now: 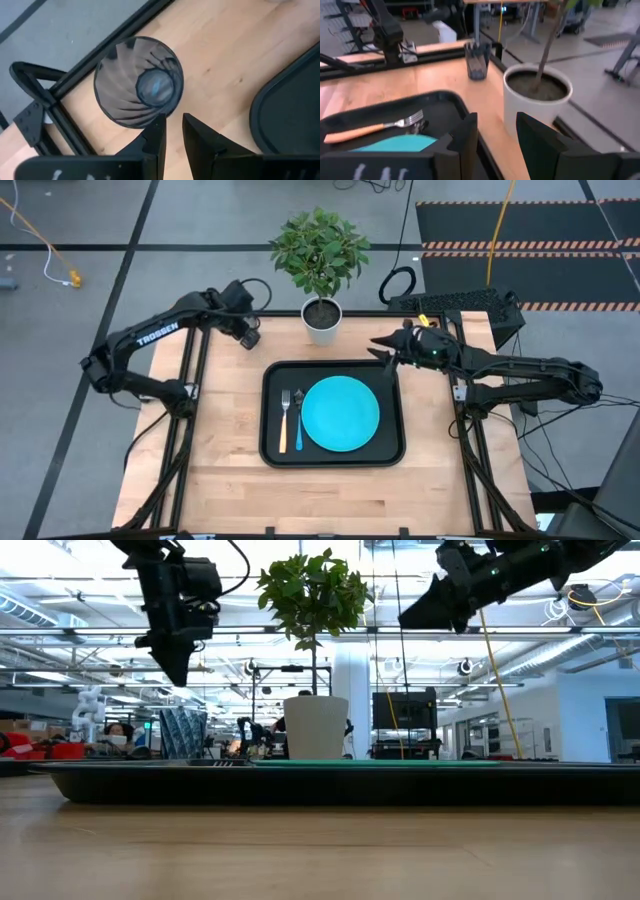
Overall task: Pick and place plate/cup/fork/spoon on tray
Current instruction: Put the blue cup on the black tray
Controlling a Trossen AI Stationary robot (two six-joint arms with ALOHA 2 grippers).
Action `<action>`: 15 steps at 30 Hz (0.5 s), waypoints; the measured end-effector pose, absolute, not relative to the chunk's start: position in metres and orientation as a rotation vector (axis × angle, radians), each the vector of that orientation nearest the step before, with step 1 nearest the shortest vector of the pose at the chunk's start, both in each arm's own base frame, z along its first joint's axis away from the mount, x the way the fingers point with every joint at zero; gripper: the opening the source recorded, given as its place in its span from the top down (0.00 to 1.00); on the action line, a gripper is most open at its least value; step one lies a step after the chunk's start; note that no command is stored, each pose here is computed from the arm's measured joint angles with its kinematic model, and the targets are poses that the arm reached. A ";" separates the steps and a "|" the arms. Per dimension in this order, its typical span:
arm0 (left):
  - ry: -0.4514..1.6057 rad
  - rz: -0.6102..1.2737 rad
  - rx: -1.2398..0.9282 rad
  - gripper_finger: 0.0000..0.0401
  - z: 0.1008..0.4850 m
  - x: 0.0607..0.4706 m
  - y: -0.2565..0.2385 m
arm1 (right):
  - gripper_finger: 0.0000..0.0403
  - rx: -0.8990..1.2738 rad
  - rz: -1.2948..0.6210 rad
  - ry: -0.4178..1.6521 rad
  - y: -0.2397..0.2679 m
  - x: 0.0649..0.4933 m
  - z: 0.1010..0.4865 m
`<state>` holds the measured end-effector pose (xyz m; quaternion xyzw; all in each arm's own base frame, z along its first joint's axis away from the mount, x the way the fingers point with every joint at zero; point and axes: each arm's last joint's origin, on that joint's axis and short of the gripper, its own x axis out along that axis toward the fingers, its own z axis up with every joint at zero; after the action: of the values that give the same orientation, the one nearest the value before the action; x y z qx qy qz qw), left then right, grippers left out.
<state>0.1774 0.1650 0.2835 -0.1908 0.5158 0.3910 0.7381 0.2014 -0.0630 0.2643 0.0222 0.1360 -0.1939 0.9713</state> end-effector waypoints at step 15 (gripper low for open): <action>1.295 0.752 -0.378 0.83 0.276 0.184 0.161 | 0.67 -0.110 -0.395 0.219 -0.064 0.203 0.272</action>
<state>0.1842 0.1610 0.2758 -0.1707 0.5848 0.3398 0.7165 0.2032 -0.0641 0.2723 -0.0545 0.1086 -0.1955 0.9731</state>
